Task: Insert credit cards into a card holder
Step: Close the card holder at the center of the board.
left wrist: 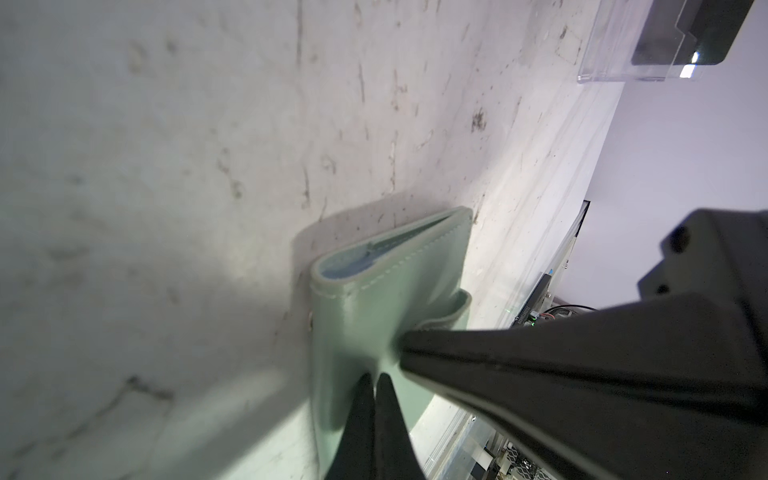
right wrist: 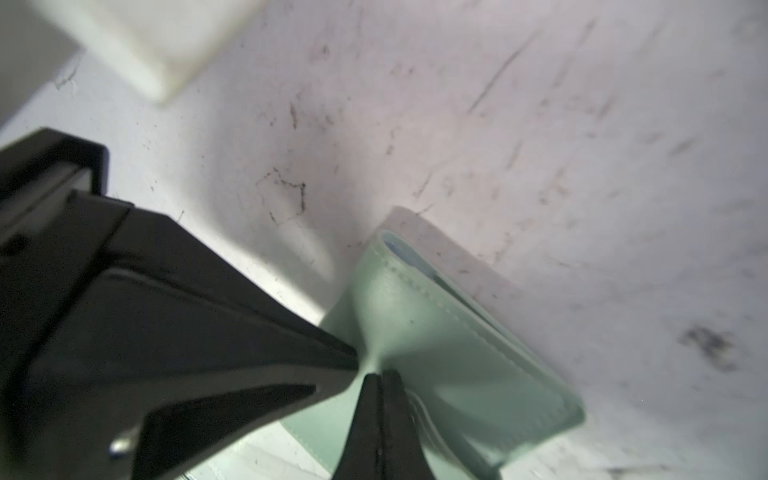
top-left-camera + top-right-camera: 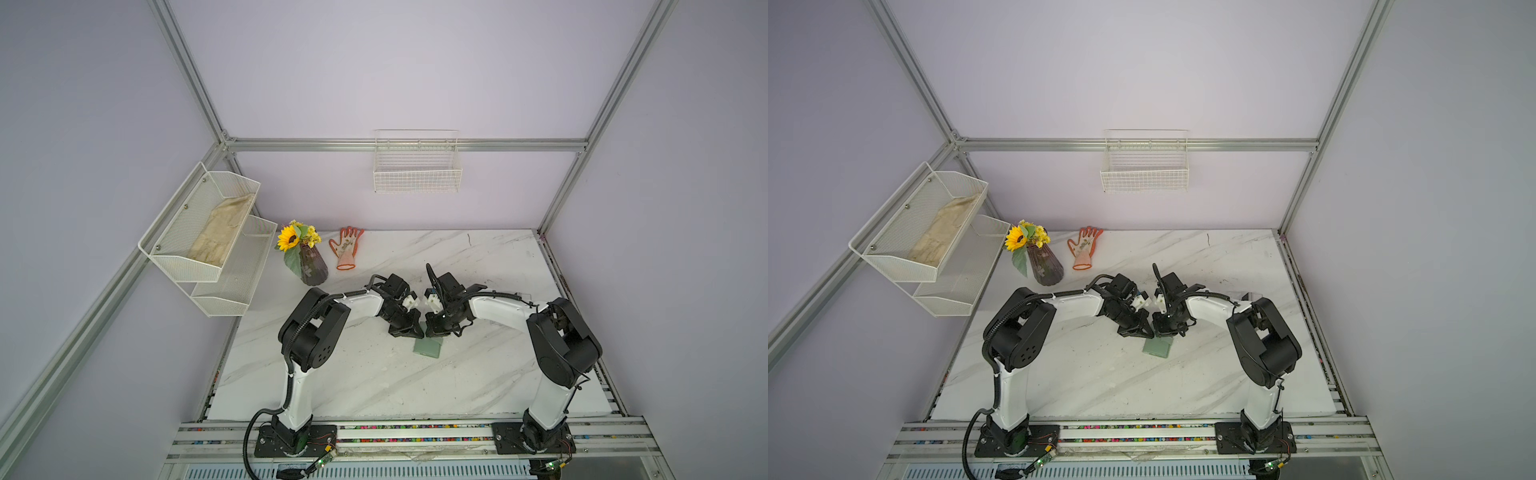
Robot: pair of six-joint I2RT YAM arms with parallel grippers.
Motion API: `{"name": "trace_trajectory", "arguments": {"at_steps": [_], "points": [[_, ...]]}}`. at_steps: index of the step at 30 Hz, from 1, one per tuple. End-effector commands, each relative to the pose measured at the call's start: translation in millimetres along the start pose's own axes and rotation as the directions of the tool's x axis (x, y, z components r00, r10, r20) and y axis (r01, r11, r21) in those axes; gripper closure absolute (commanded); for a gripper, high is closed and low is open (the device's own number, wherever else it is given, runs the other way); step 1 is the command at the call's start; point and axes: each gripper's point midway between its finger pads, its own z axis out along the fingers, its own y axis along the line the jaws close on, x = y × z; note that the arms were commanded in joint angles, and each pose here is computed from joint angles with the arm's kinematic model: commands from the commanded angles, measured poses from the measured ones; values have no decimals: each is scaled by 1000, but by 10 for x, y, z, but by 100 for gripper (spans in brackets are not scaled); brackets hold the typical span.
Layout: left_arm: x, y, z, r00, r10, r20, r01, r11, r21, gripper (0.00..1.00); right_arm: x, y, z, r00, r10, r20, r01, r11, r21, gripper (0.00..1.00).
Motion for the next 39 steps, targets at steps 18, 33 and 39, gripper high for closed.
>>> {"name": "trace_trajectory", "arguments": {"at_steps": [18,33,39], "points": [[177,246,31,998,-51,-22,49,995,-85,98,131,27,-219,999,8,-31,-5,996,95,100],[178,259,44,998,-54,-25,52,995,-86,98,-1,81,-380,1000,-3,13,2,994,113,100],[185,265,46,998,-56,-27,53,995,-87,98,9,45,-365,1000,-2,10,1,992,127,100]]}}
